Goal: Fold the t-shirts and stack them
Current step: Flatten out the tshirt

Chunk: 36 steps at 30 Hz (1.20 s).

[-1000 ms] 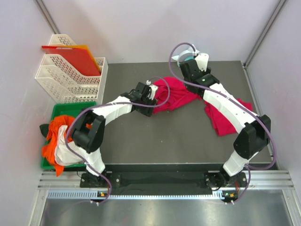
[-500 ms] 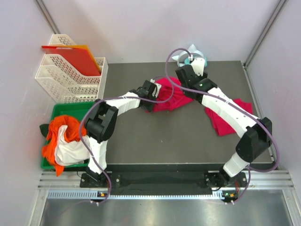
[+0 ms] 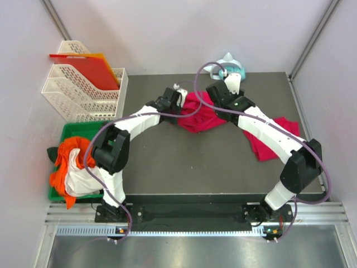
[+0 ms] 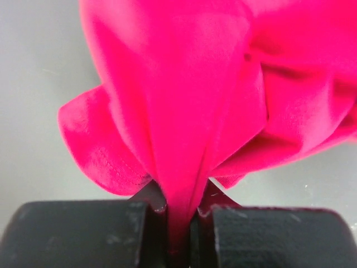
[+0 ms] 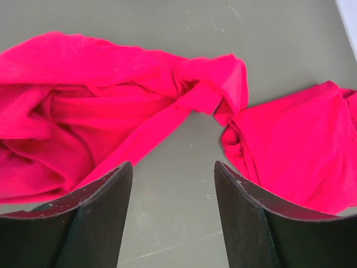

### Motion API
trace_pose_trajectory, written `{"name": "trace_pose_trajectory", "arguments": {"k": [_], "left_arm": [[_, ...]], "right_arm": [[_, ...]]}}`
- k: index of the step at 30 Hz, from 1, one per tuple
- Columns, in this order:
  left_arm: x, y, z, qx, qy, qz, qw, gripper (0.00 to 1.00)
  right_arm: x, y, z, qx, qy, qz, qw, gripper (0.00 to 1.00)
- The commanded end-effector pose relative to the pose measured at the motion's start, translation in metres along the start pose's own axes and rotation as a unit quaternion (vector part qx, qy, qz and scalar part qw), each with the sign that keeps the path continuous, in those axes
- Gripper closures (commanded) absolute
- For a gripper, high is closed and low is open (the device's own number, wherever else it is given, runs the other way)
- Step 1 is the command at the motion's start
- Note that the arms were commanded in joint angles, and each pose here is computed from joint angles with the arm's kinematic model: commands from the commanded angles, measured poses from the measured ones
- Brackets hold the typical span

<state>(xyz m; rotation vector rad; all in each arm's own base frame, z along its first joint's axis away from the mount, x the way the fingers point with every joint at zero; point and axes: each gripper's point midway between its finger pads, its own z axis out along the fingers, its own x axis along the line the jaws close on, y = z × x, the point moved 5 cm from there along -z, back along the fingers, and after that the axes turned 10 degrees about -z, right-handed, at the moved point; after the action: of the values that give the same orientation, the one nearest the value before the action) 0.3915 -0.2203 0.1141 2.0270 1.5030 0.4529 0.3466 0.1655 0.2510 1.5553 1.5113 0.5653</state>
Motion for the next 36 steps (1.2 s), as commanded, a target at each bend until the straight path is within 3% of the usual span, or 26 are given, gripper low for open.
{"name": "trace_pose_trajectory", "arguments": {"k": [1,7,12,14,15,16,19,26,29,36], "left_arm": [[0.038,0.089,-0.049,-0.121,0.025,-0.044,0.991,1.0],[0.097,0.112,-0.015,-0.118,0.074,-0.107,0.984,1.0],[0.126,0.135,0.018,-0.12,0.114,-0.112,0.98,0.99],[0.131,0.148,0.02,-0.125,0.122,-0.104,0.979,0.92],[0.135,0.142,0.035,-0.112,0.131,-0.102,0.98,0.8],[0.137,0.142,0.037,-0.111,0.132,-0.1,0.98,0.74],[0.135,0.142,0.03,-0.114,0.122,-0.101,0.981,0.6],[0.12,0.122,-0.039,-0.131,0.079,-0.107,0.982,0.32],[0.114,0.102,-0.064,-0.124,0.045,-0.108,0.985,0.27],[0.101,0.052,-0.083,-0.085,0.007,-0.107,0.991,0.27]], "right_arm": [[0.003,0.012,-0.016,-0.027,0.016,0.035,0.999,0.4],[0.005,0.003,-0.017,-0.017,0.017,0.034,0.999,0.4],[0.004,-0.005,-0.018,-0.009,0.016,0.035,0.999,0.4],[0.005,-0.007,-0.018,-0.006,0.017,0.035,0.999,0.4],[0.005,-0.008,-0.018,-0.005,0.016,0.034,0.999,0.4],[0.005,-0.008,-0.018,-0.005,0.016,0.034,0.999,0.4],[0.006,-0.007,-0.019,-0.006,0.018,0.028,0.999,0.4],[0.042,-0.041,-0.006,0.026,0.064,-0.051,0.996,0.4],[0.053,-0.069,0.005,0.056,0.058,-0.096,0.992,0.38],[0.072,-0.087,0.035,0.084,0.021,-0.149,0.985,0.39]]}}
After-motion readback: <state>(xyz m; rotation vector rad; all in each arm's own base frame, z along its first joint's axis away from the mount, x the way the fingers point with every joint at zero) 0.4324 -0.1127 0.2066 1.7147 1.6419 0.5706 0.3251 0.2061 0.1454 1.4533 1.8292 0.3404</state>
